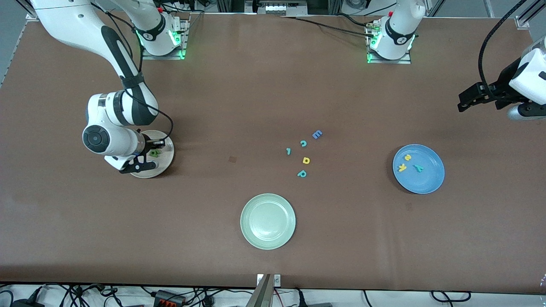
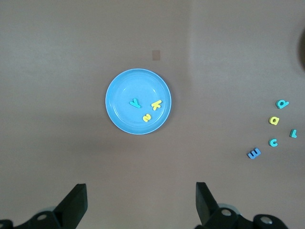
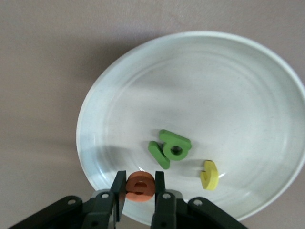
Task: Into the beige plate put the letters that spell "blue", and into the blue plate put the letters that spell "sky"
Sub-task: 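Carry the orange e onto the white plate and open the right gripper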
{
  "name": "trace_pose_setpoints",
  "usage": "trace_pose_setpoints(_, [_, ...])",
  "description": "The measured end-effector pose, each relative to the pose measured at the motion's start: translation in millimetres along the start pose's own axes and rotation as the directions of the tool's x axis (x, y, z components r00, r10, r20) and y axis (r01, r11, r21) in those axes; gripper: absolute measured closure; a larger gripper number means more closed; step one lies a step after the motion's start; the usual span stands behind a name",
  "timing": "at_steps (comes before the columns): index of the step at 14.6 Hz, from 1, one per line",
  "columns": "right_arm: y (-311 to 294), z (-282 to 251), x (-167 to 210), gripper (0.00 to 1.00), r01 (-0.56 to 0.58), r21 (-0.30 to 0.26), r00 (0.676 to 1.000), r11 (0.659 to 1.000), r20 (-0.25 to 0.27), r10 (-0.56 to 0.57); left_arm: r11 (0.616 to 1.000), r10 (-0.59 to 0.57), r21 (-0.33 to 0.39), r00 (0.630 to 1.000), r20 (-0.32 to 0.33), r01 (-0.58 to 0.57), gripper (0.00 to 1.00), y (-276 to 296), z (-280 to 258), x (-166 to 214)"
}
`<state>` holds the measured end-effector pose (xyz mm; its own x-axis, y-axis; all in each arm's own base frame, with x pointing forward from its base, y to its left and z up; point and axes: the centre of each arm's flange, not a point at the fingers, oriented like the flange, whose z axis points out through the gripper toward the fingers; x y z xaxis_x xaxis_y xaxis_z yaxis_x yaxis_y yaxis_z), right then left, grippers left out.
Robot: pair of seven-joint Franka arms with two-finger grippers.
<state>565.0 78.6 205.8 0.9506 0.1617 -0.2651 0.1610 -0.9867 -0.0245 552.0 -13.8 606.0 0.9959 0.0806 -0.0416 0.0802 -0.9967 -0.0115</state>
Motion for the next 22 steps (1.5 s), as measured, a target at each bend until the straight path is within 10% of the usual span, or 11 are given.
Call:
trace_pose_setpoints(7, [-1, 11, -4, 0.72, 0.002, 0.000, 1.000, 1.000, -0.010, -0.002, 1.000, 0.000, -0.004, 1.000, 0.000, 0.000, 0.00, 0, 0, 0])
trace_pose_setpoints(15, [-1, -27, 1, 0.01, 0.000, -0.002, 0.997, 1.000, -0.078, 0.000, 1.000, 0.000, -0.007, 1.000, 0.001, 0.000, 0.00, 1, 0, 0])
trace_pose_setpoints(22, [14, -95, 11, 0.00, -0.100, 0.011, 0.990, 0.995, -0.102, 0.100, 1.000, 0.000, -0.007, 1.000, 0.001, 0.000, 0.00, 1, 0, 0])
